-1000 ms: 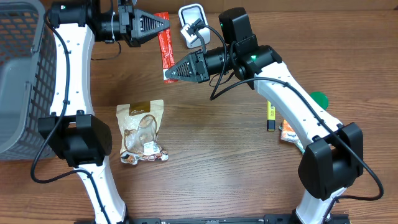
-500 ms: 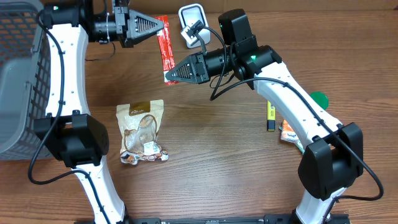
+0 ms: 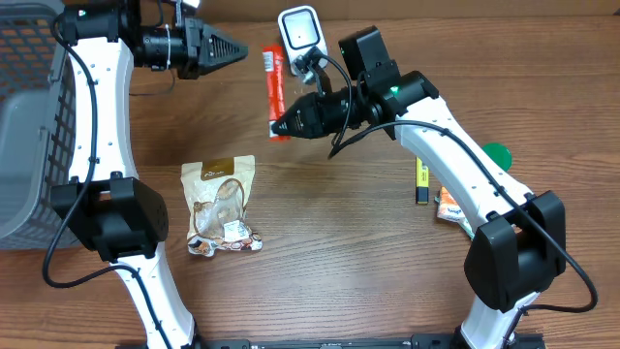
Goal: Scan the item barcode
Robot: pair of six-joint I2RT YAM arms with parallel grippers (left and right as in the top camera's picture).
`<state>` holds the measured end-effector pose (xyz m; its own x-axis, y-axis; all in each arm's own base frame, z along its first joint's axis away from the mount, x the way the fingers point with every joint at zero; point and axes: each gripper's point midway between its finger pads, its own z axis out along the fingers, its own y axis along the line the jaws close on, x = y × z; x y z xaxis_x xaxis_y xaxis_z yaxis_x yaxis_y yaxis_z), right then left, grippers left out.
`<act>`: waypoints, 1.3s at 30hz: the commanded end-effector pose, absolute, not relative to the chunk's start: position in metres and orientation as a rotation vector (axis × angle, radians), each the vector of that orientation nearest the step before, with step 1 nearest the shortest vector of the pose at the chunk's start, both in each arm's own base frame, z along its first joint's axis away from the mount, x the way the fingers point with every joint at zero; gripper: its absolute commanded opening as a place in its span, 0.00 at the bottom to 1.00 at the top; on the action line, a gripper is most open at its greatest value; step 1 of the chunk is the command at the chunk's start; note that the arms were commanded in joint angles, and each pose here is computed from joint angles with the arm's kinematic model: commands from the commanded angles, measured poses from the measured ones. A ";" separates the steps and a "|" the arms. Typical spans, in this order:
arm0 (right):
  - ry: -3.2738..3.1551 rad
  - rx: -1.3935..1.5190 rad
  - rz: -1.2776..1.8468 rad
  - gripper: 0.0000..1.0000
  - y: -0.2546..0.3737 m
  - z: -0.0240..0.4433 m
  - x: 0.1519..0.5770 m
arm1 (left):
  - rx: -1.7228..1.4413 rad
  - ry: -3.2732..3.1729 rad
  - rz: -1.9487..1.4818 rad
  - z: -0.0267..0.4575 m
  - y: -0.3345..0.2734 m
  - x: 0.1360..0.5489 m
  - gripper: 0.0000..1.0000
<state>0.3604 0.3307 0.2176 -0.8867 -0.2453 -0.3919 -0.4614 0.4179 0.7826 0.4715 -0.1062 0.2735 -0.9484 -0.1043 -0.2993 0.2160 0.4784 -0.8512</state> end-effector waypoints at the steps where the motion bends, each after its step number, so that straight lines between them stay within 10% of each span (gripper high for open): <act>1: 2.495 -0.558 1.189 0.11 0.313 0.207 0.383 | -0.107 2.637 -1.053 0.232 -0.067 0.481 0.10; 5: 2.543 -0.523 1.160 0.04 0.303 0.200 0.383 | -0.281 2.758 -0.658 0.203 -0.024 0.485 0.42; 11: 2.502 -0.760 1.108 0.04 0.301 0.192 0.367 | -0.214 2.798 -0.465 0.194 -0.009 0.483 0.54; 15: 2.513 -0.864 1.041 0.04 0.294 0.183 0.359 | -0.219 2.809 -0.382 0.191 0.001 0.482 1.00; 28: 2.551 -0.983 0.165 0.03 0.212 0.146 0.406 | -0.268 2.823 -0.115 0.186 0.035 0.481 1.00; 39: 2.381 -0.965 -0.223 0.03 0.182 0.201 0.450 | -0.277 2.826 -0.088 0.185 0.039 0.480 1.00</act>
<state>0.4293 0.1900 0.1566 -0.6408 -0.6626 -0.3877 -0.6377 0.7406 -0.2119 0.4819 0.0351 0.1834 -0.9360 -0.2068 -0.2849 -0.1835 0.9772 -0.1065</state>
